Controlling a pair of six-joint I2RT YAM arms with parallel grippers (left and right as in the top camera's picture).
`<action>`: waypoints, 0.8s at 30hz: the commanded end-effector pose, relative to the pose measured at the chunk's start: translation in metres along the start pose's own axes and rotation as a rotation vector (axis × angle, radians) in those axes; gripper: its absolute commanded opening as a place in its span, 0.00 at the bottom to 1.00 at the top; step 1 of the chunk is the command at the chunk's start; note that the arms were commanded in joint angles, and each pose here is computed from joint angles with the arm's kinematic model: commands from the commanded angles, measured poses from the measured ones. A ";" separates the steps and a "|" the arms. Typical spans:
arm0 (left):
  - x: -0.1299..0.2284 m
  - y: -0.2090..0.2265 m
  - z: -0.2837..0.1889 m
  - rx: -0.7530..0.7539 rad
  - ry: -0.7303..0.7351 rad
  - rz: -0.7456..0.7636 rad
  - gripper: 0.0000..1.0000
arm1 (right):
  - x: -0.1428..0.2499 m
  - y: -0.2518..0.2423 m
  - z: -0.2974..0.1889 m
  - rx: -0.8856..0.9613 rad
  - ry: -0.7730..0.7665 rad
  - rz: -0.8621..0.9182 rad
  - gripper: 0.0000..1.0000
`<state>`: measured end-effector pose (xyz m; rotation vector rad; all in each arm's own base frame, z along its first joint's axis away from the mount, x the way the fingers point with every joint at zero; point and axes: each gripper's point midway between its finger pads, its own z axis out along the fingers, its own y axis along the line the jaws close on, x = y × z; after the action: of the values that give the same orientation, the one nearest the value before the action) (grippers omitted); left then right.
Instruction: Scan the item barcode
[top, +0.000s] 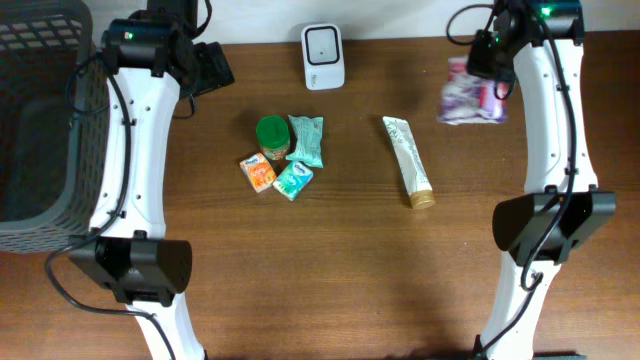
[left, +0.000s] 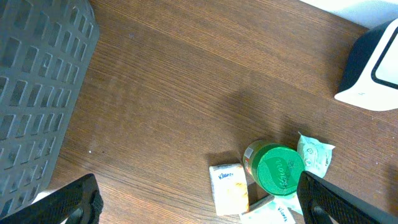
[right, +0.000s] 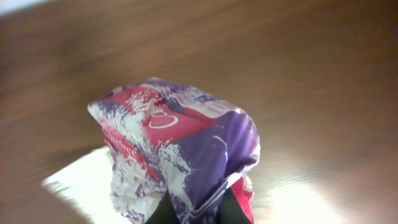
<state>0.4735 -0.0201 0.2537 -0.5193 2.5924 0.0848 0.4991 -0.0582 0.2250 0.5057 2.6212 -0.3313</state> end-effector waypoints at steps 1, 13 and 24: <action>0.001 -0.001 0.003 -0.003 0.008 0.013 0.99 | -0.016 -0.066 -0.017 0.412 -0.112 -0.026 0.04; 0.002 -0.001 0.003 -0.003 0.008 0.013 0.99 | 0.068 -0.013 0.091 0.277 0.134 -0.142 0.10; 0.002 -0.001 0.003 -0.003 0.008 0.013 0.99 | 0.032 0.077 -0.005 -0.129 0.039 -0.135 0.96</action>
<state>0.4735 -0.0201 0.2537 -0.5193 2.5924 0.0848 0.4952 0.0245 0.1631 0.2513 2.7766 -0.2994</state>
